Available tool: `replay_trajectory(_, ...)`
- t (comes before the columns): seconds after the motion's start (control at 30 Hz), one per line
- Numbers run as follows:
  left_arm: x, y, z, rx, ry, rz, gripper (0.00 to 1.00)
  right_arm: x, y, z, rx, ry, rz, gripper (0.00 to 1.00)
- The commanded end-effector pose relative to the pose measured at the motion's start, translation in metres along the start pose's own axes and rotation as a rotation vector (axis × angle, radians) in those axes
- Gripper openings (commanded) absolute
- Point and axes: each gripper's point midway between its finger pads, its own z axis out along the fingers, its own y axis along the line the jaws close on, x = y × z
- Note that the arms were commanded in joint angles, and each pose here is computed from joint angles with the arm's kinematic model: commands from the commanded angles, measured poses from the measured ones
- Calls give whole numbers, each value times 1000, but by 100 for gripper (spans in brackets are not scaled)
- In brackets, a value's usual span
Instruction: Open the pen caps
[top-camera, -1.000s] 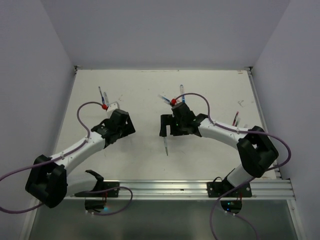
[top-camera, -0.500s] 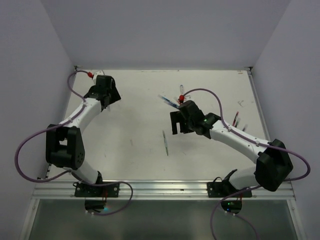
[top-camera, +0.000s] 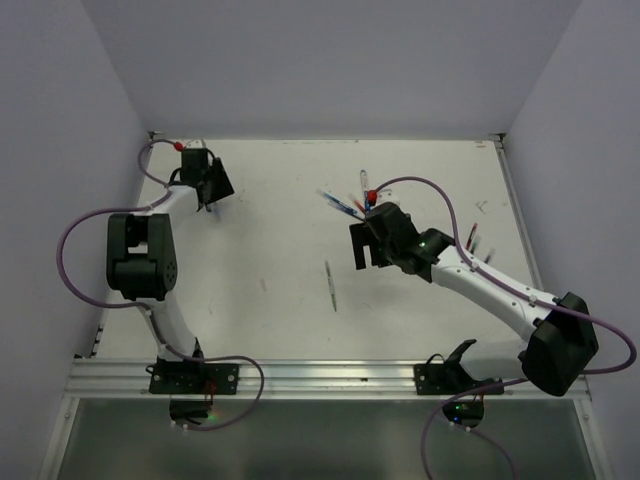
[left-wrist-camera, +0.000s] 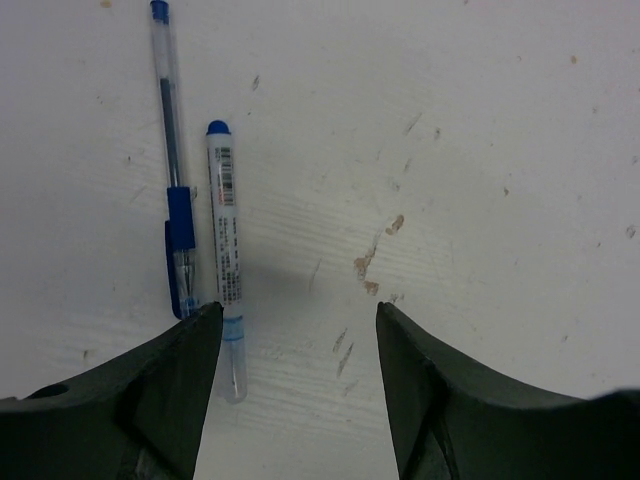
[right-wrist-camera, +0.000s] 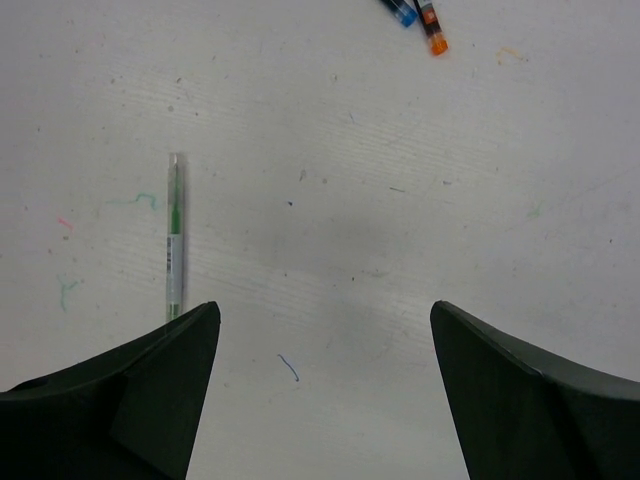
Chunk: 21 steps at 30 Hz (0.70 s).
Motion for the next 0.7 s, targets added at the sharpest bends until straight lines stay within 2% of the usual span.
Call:
replay_trajectory(0.0, -44, -22, 4, 80, -123, 50, 66, -3, 10, 1, -56, -18, -6, 90)
replay_trajectory(0.37, -45, -11, 19, -3, -92, 52, 65, -8, 15, -3, -87, -29, -3, 87)
replay_trajectory(0.47, -46, 9, 22, -62, -84, 45, 64, -8, 15, -5, -92, -33, -2, 86)
replay_trajectory(0.67, -34, 18, 34, -95, -50, 59, 63, -8, 15, -9, -102, -37, -3, 84)
